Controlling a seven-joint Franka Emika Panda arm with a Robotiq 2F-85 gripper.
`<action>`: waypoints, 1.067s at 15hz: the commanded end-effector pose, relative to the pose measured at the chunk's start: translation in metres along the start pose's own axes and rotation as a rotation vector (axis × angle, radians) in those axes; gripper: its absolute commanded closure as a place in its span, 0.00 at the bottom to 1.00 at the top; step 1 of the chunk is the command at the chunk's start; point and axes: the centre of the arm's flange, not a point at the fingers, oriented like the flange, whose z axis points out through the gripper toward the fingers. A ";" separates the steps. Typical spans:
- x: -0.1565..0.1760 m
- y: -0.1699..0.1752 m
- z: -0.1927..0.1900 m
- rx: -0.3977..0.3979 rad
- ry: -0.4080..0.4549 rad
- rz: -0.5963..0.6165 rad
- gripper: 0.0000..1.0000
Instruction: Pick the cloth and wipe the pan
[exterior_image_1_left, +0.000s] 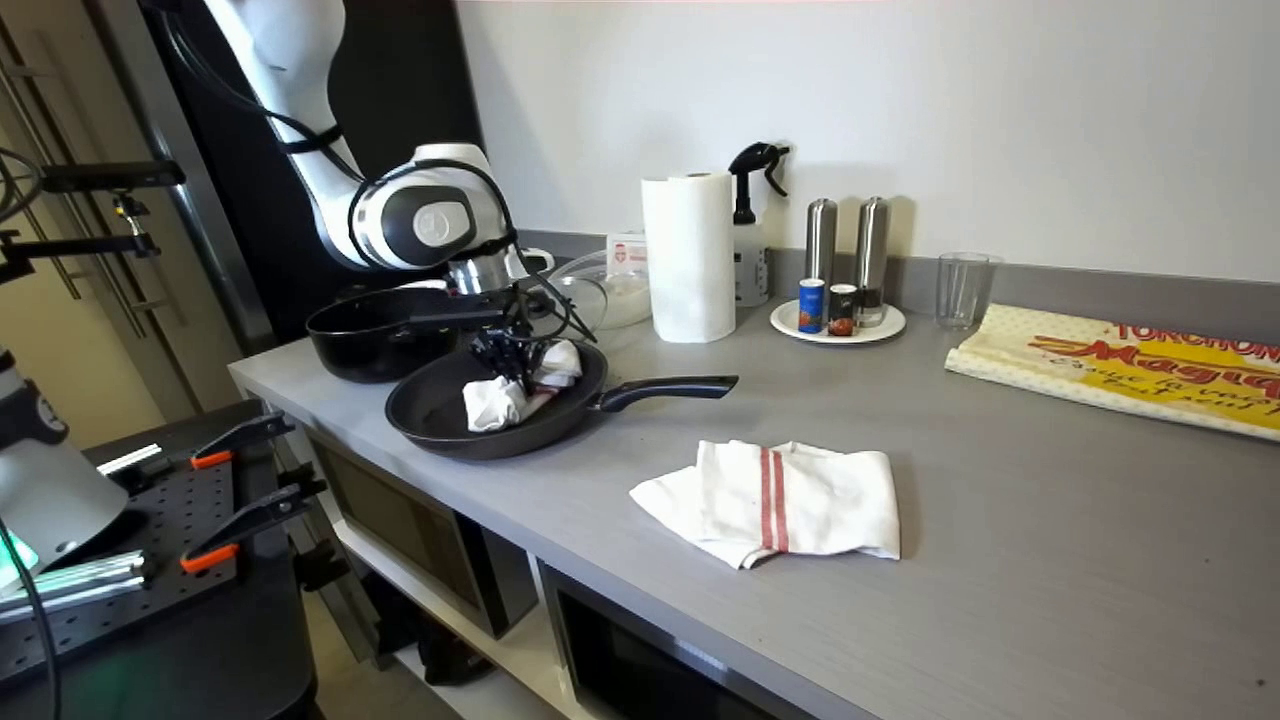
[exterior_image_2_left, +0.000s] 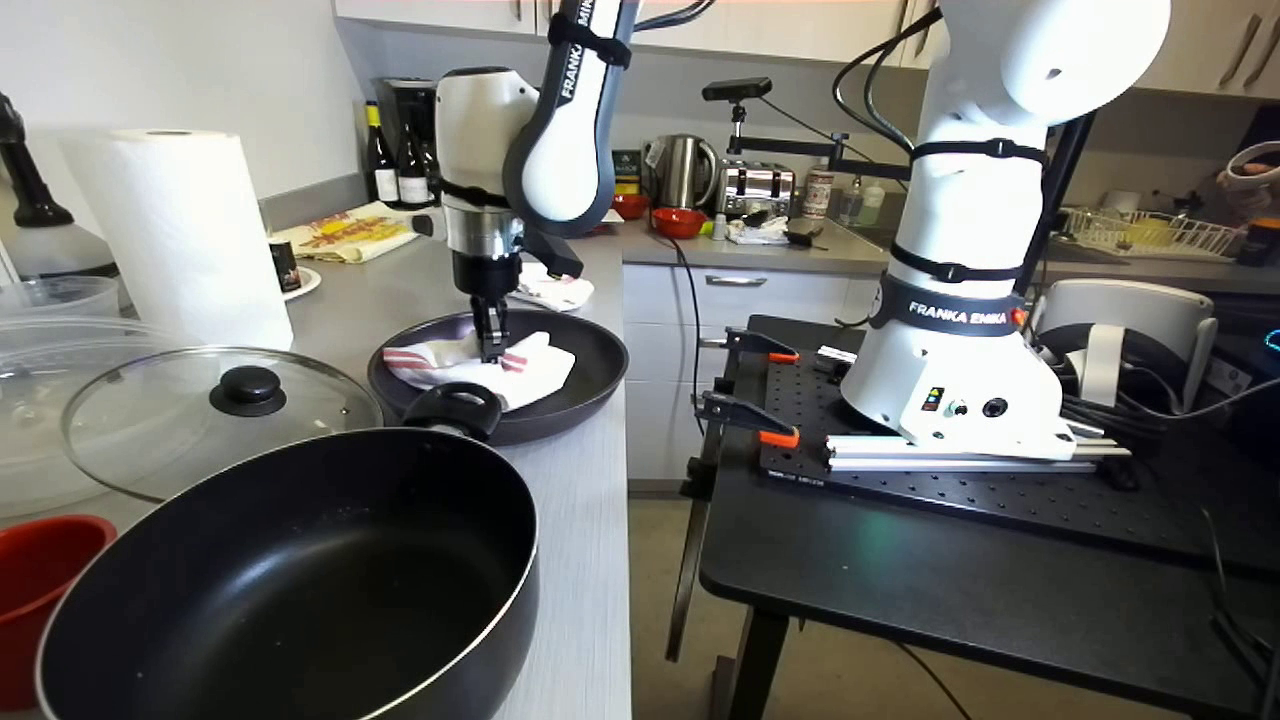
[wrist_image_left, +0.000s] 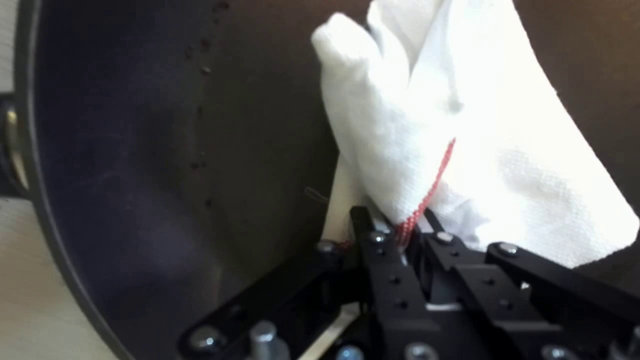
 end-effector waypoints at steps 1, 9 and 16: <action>-0.034 0.019 0.010 0.008 0.005 0.082 0.97; -0.079 0.049 -0.005 -0.031 -0.009 0.214 0.97; -0.057 0.023 0.009 -0.015 -0.032 0.120 0.97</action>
